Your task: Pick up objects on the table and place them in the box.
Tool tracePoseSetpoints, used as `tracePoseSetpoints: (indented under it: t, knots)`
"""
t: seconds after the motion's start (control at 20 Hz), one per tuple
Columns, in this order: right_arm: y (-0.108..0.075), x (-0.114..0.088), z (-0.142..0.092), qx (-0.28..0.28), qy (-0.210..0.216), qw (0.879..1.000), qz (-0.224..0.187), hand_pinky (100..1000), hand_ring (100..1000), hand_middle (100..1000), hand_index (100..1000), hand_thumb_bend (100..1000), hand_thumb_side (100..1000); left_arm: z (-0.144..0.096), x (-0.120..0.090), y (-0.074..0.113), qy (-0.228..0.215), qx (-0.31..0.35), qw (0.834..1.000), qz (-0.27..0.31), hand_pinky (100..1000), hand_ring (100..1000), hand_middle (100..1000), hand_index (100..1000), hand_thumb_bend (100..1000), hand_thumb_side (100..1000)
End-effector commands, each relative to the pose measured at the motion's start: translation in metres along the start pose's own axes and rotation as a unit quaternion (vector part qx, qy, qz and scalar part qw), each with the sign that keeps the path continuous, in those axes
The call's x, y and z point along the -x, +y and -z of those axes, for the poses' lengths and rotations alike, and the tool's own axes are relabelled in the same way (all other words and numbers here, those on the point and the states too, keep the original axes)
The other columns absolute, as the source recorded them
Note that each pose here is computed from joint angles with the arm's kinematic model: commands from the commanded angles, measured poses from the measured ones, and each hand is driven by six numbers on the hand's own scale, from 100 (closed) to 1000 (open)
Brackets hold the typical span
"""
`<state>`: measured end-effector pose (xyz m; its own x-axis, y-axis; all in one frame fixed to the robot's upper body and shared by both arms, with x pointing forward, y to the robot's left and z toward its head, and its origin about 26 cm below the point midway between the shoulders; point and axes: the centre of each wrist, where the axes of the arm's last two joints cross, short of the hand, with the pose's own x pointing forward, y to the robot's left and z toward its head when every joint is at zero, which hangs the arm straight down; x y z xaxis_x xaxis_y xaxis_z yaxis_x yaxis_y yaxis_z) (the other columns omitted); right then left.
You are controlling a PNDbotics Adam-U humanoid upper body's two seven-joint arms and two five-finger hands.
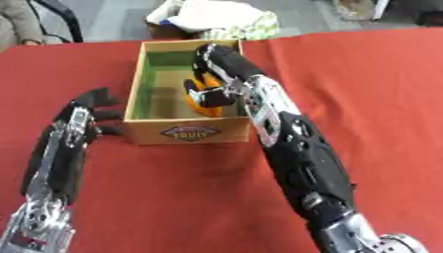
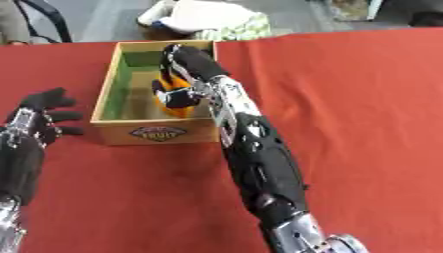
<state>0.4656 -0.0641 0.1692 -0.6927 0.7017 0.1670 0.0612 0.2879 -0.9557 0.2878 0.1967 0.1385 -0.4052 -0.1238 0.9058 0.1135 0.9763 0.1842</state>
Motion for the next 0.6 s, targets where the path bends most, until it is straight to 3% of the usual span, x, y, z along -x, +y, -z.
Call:
tracePoseSetpoints:
  t: [0.05,0.15,0.25,0.6]
  knots:
    - [-0.0085,-0.0049,0.0058,0.009,-0.003,1.0,-0.012,635,727,783,862,100,217,0.002,-0.0056,0.0,-0.011,0.002,1.0,0.0,612,709,706,837,100,891]
    - [-0.0083,-0.0048,0.0059,0.002,-0.005,1.0,-0.013,693,779,850,920,100,215,0.0021,-0.0057,0.0,-0.011,0.002,1.0,0.0,612,709,706,837,100,890]
    - [-0.0082,-0.0043,0.0058,-0.007,-0.005,1.0,-0.013,756,833,906,957,100,296,0.0022,-0.0058,0.0,-0.011,0.002,1.0,0.0,612,710,706,837,100,890]
    - [-0.0179,-0.0017,0.0045,0.01,-0.003,1.0,-0.015,827,897,940,976,100,384,0.0024,-0.0061,0.0,-0.012,0.003,1.0,0.0,612,711,706,837,100,889]
